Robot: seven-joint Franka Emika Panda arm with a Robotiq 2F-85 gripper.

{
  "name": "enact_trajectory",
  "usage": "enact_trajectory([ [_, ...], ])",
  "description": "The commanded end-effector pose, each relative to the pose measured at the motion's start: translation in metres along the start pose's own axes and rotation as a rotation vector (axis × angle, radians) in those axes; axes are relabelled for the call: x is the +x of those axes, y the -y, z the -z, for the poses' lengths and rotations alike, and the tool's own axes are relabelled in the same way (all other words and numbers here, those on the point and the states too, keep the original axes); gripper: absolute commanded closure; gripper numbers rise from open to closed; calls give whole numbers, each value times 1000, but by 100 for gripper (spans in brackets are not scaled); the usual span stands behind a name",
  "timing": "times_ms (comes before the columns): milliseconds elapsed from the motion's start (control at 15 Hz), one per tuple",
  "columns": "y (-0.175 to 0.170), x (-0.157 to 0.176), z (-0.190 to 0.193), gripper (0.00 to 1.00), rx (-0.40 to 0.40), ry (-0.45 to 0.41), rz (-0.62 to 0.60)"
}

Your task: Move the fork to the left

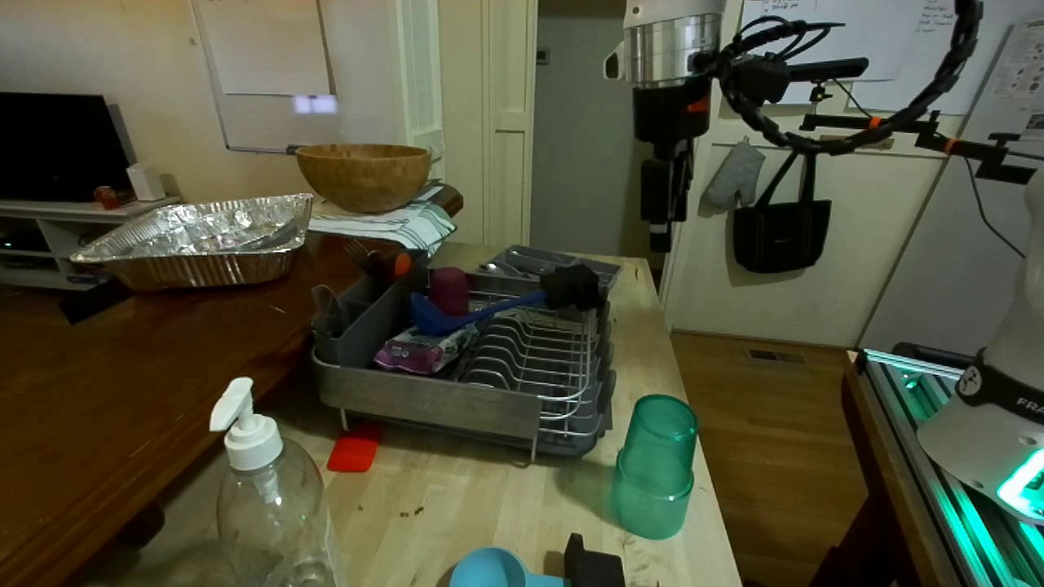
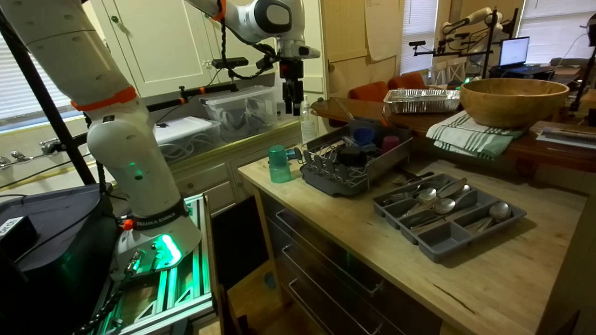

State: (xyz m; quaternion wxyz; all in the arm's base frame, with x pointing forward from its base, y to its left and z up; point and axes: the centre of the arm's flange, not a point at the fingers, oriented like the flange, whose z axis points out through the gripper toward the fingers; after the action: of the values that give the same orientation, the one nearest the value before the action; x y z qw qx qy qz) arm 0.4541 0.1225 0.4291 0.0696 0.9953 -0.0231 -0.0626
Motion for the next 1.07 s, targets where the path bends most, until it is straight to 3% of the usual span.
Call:
enact_trajectory([
  [0,-53,9,9,0,-136,-73,-66],
  [267,-124,28,10,0,-239,-105,-130],
  [400,-144,31,14,0,-183,-70,-172],
  [467,-134,24,12,0,-211,-80,-152],
  [733,-154,33,10,0,-169,-49,-177],
  [1000,-212,66,-23,0,-105,-13,-154],
])
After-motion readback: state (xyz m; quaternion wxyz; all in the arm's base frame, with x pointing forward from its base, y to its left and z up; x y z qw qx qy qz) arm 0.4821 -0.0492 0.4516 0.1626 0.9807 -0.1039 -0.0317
